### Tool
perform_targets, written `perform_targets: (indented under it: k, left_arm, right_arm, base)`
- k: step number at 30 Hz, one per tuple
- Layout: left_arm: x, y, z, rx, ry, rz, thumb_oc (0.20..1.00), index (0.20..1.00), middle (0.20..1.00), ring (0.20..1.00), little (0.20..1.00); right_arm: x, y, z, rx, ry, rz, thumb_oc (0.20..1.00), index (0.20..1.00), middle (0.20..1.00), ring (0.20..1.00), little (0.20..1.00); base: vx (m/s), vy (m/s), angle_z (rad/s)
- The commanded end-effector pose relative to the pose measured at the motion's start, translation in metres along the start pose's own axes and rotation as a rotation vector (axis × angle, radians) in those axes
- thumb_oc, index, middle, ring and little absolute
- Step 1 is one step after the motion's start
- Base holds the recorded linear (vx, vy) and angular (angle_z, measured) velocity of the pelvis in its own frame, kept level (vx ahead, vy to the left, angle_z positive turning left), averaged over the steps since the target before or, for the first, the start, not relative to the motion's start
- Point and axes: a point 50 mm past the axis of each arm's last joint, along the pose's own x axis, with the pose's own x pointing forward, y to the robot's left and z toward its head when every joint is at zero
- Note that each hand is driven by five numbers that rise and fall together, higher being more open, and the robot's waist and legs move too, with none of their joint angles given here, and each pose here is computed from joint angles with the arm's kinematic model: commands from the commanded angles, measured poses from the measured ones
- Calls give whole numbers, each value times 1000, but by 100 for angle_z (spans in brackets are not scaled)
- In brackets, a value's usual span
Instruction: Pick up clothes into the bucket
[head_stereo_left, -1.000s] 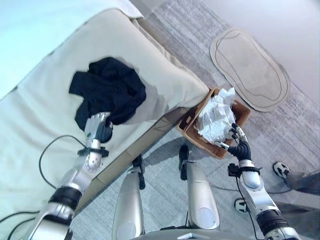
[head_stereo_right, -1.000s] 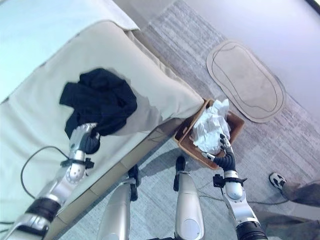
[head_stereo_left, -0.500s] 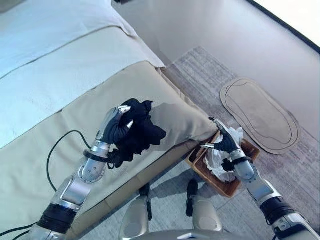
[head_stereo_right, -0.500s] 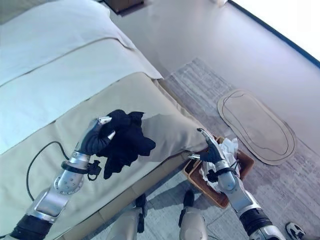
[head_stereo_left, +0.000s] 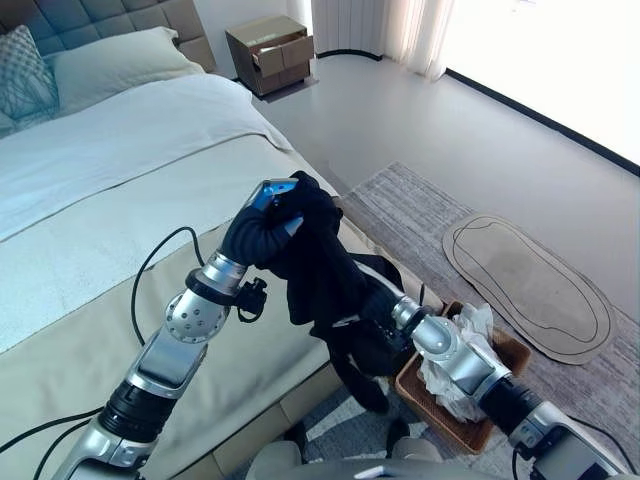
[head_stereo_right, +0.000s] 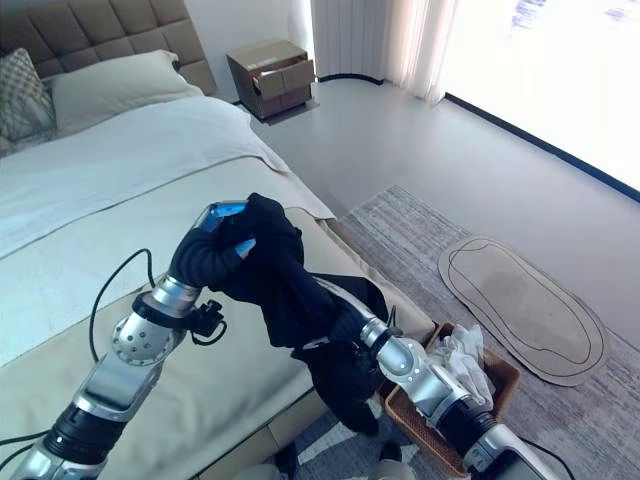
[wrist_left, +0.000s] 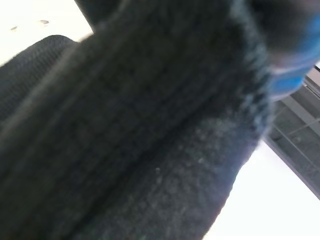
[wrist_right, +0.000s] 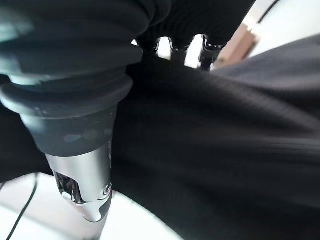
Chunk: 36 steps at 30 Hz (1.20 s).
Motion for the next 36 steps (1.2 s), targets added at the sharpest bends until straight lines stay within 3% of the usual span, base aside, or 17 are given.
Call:
perform_targets:
  k: [1,5,6,7,16,27,31,32,33,34,35,36]
  left_arm:
    - [26,6,41,-78,-247,36,200,200,200,200,200]
    - [31,-2,47,-174,-278,37,200,200,200,200,200]
    - [32,-3,47,-182,-282,32,200,200,200,200,200]
    - [33,-5,50,-198,-294,23,200,200,200,200,200]
    - [32,-2,56,-232,-313,30,200,200,200,200,200]
    - [27,21,69,-158,-370,107,200,200,200,200,200]
    - [11,37,66,-125,-342,215,200,200,200,200,200]
    - [7,41,61,-127,-327,249,200,200,200,200,200]
    - [-17,51,47,-108,-231,372,200,200,200,200,200]
    - [-18,51,47,-109,-229,372,200,200,200,200,200]
    - [-39,56,30,-82,-106,439,200,200,200,200,200]
    - [-40,55,30,-84,-104,439,200,200,200,200,200]
  right_arm:
    - [22,9,29,82,-126,24,1000,1000,1000,1000,1000]
    - [28,23,30,160,-111,40,1000,1000,1000,1000,1000]
    - [28,25,30,167,-108,40,395,395,395,395,395]
    - [29,26,29,182,-98,34,200,200,200,200,200]
    - [14,23,5,212,18,-52,200,200,200,200,200]
    - [-34,20,-43,264,263,-188,200,200,200,200,200]
    - [-52,14,-57,327,334,-311,200,200,200,200,200]
    - [-87,34,-92,497,524,-379,200,200,200,200,200]
    - [-106,-14,-78,454,403,-539,200,200,200,200,200]
    - [-107,-13,-78,455,406,-538,200,200,200,200,200]
    - [-136,-45,-69,396,358,-689,200,200,200,200,200]
    - [-137,-45,-69,396,362,-689,200,200,200,200,200]
  base:
    - [0,0,0]
    - [0,0,0]
    - [0,0,0]
    - [0,0,0]
    - [0,0,0]
    - [0,0,0]
    - [0,0,0]
    - [-63,-13,-1]
    - [-31,-11,1]
    - [-40,-22,0]
    - [0,0,0]
    - [-7,-30,-2]
